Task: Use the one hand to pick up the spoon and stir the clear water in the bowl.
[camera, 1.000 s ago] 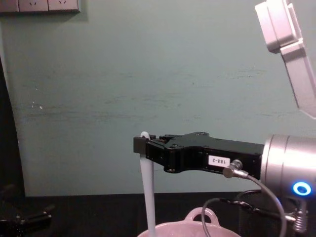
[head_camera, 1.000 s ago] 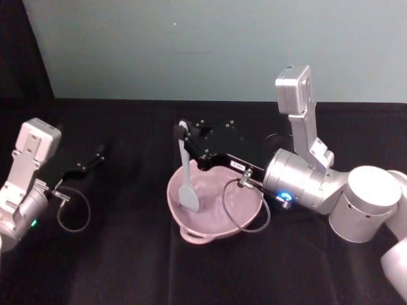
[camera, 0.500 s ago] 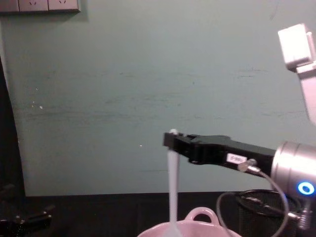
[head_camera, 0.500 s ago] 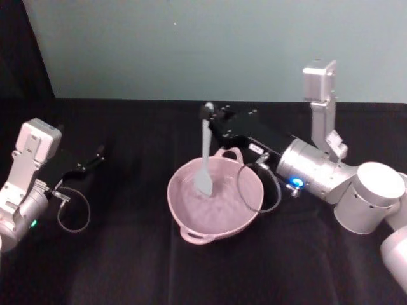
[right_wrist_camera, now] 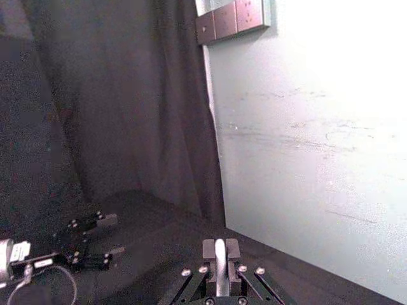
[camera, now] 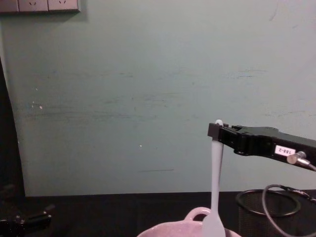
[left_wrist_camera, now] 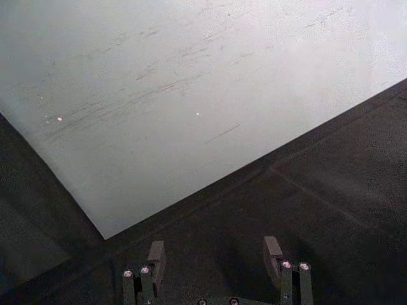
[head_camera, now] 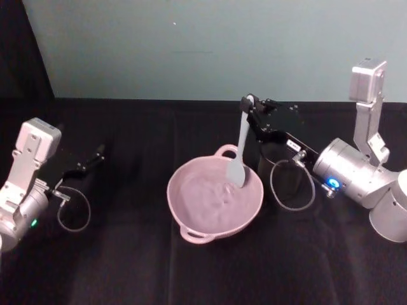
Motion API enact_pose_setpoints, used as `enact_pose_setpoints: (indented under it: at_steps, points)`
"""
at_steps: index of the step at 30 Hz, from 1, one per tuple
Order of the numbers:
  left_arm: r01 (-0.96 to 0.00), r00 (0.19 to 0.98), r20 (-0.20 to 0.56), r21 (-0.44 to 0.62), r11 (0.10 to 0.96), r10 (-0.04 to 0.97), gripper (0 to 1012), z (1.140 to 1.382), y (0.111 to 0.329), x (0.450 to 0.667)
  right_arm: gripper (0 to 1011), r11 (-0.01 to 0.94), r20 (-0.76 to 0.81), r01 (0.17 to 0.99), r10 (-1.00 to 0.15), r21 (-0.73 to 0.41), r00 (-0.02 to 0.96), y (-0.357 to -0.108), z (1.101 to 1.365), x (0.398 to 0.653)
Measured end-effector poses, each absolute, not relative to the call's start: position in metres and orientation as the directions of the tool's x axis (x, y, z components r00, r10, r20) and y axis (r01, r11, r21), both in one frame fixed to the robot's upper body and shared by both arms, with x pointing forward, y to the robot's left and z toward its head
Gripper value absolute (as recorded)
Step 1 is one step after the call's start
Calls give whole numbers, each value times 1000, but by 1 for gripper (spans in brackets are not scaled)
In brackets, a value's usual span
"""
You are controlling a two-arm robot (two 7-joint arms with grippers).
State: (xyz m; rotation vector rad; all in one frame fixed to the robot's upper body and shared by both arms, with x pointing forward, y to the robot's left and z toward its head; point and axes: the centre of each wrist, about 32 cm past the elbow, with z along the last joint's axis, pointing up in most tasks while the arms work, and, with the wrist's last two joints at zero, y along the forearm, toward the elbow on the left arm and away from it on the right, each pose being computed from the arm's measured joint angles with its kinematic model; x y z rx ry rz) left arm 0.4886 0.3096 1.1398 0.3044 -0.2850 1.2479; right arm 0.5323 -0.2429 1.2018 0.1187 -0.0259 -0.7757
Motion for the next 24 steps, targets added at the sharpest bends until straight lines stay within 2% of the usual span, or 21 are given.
enact_pose_setpoints:
  at_steps: [10,16,24]
  points:
    - [-955,292,374,70,287,880,1011,1140,310,489,105,745,44,665,-667,50,744,-235,1212,517]
    - [-955,292,374,70,287,880,1011,1140,310,489,105,787,96,617,-615,5,783,-215,1217,507]
    - [-955,292,374,70,287,880,1011,1140,310,489,105,836,97,549,-547,15,831,-188,1218,504]
